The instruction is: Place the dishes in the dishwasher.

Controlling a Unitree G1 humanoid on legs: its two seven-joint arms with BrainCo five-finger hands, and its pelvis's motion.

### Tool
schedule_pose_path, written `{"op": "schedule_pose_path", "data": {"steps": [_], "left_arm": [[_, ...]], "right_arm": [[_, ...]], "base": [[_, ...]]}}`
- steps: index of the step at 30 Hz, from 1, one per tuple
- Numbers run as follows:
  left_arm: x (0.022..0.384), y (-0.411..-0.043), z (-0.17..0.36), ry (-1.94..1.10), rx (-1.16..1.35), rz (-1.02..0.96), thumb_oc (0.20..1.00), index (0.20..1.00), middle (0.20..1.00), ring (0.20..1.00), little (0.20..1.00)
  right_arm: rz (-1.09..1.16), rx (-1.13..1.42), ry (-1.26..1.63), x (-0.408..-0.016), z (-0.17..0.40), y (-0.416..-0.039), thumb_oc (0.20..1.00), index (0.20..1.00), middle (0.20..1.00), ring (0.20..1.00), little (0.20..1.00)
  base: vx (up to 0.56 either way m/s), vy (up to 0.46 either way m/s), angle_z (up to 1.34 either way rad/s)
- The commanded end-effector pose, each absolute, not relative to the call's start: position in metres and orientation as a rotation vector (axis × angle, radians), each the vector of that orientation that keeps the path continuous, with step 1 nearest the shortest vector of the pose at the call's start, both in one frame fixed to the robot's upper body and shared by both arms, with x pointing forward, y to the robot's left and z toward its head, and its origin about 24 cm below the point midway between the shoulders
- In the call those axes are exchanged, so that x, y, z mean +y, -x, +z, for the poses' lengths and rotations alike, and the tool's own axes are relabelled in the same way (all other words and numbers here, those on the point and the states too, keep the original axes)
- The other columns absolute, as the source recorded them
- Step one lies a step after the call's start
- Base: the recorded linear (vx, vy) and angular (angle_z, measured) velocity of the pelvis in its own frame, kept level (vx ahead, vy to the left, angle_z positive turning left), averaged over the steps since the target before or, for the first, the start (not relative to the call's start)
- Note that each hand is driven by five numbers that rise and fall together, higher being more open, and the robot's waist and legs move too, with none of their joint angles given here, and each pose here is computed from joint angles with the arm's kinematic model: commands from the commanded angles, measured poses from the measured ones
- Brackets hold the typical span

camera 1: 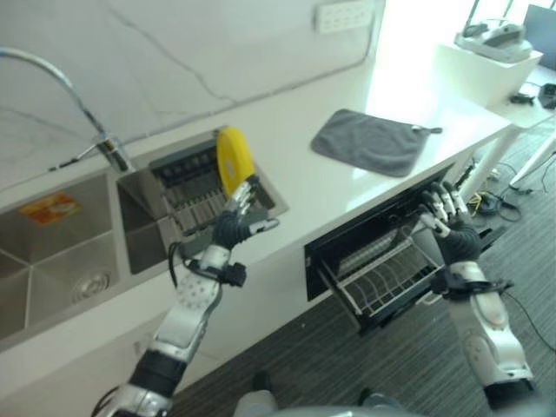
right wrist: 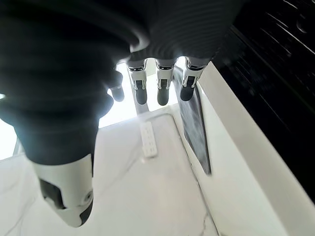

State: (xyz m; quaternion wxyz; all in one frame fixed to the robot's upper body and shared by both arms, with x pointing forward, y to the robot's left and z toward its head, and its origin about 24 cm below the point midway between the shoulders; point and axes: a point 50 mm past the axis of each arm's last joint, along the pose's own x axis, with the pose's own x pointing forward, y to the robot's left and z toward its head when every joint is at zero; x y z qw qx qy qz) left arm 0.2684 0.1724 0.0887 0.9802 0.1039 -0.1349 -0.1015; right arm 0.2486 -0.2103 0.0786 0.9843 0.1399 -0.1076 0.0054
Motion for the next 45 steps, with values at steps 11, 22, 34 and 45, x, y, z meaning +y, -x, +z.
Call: {"op": "schedule_pose_path", "data": {"steps": [11, 22, 34, 45], "left_arm": [[0.203, -0.256, 0.108, -0.217, -0.376, -0.039, 1.000, 1.000, 1.000, 1.000, 1.000], [0.213, -0.249, 0.109, -0.236, -0.377, -0.021, 1.000, 1.000, 1.000, 1.000, 1.000], [0.206, -0.248, 0.111, -0.242, -0.372, -0.116, 1.000, 1.000, 1.000, 1.000, 1.000], [0.200, -0.249, 0.102, -0.259, -0.306, -0.245, 1.000, 1.000, 1.000, 1.000, 1.000]], "right_arm": [[0.099, -0.396, -0.269, -0.197, 0.118, -0.262, 1.000, 1.000, 1.000, 1.000, 1.000], [0.292, -0.346, -0.233, -0.174, 0.127, -0.274, 1.000, 1.000, 1.000, 1.000, 1.000], [0.201, -0.424, -0.296, -0.164, 0.165, -0.309, 1.000, 1.000, 1.000, 1.000, 1.000], [0.130, -0.390, -0.206, -0.172, 0.188, -0.339, 1.000, 1.000, 1.000, 1.000, 1.000]], "base": [[0.01, -0.006, 0.06], [0.01, 0.002, 0.04], [0.06, -0.012, 0.10], [0.06, 0.004, 0.13]]}}
